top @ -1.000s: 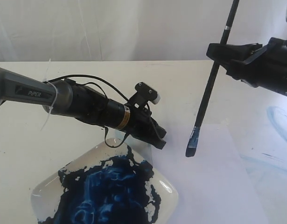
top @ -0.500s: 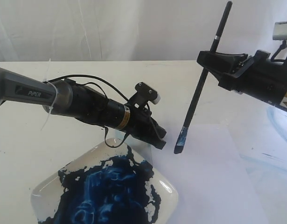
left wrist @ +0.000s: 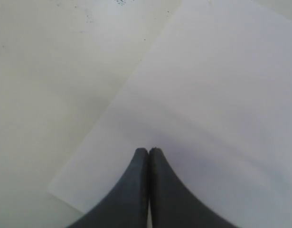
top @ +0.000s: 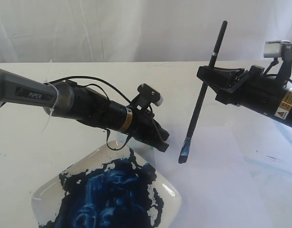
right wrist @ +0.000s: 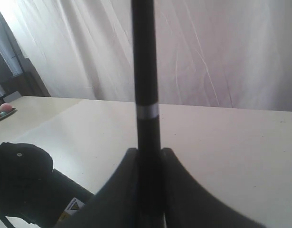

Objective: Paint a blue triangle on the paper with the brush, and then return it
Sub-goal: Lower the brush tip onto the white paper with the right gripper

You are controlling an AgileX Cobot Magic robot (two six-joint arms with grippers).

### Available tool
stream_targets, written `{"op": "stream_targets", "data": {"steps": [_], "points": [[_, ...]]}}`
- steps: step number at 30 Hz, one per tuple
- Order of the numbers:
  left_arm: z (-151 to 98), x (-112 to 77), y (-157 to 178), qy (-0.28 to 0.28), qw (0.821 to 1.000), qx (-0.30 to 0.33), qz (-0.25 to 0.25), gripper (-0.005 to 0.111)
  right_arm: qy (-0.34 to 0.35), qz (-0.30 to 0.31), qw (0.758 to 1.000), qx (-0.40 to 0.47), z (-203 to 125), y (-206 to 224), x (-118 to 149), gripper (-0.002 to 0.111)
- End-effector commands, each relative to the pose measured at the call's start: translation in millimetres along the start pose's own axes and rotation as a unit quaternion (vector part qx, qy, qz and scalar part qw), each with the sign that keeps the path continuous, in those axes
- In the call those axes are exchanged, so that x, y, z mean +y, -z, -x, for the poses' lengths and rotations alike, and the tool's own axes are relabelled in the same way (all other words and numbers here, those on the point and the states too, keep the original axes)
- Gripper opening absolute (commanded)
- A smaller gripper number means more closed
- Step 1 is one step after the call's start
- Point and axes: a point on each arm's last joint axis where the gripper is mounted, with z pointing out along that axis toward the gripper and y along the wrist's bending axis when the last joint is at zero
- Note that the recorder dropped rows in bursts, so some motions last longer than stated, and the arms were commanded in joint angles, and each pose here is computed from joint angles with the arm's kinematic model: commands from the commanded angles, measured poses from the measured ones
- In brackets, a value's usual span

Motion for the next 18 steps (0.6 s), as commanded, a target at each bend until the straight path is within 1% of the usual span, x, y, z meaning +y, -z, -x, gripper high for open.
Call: {"op": "stream_targets", "data": {"steps": [1,14,18], "points": [[-0.1,-2.5,-1.7,-0.007,1.0,0.003,-0.001,0.0,0.009,0.002,1.0,-0.011,1.8,0.6,0.5,0.0],[-0.1,-2.5,-1.7,-0.007,1.0,0.003,-0.001,0.0,0.009,-0.005,1.0,-0.006,0.9,0.6,-0.7,0.0],[-0.1,-2.5,-1.7,-0.007,1.0,0.003,-0.001,0.0,0.008,-0.017,1.0,0.006,-1.3,0.6,-2.9,0.0]]}}
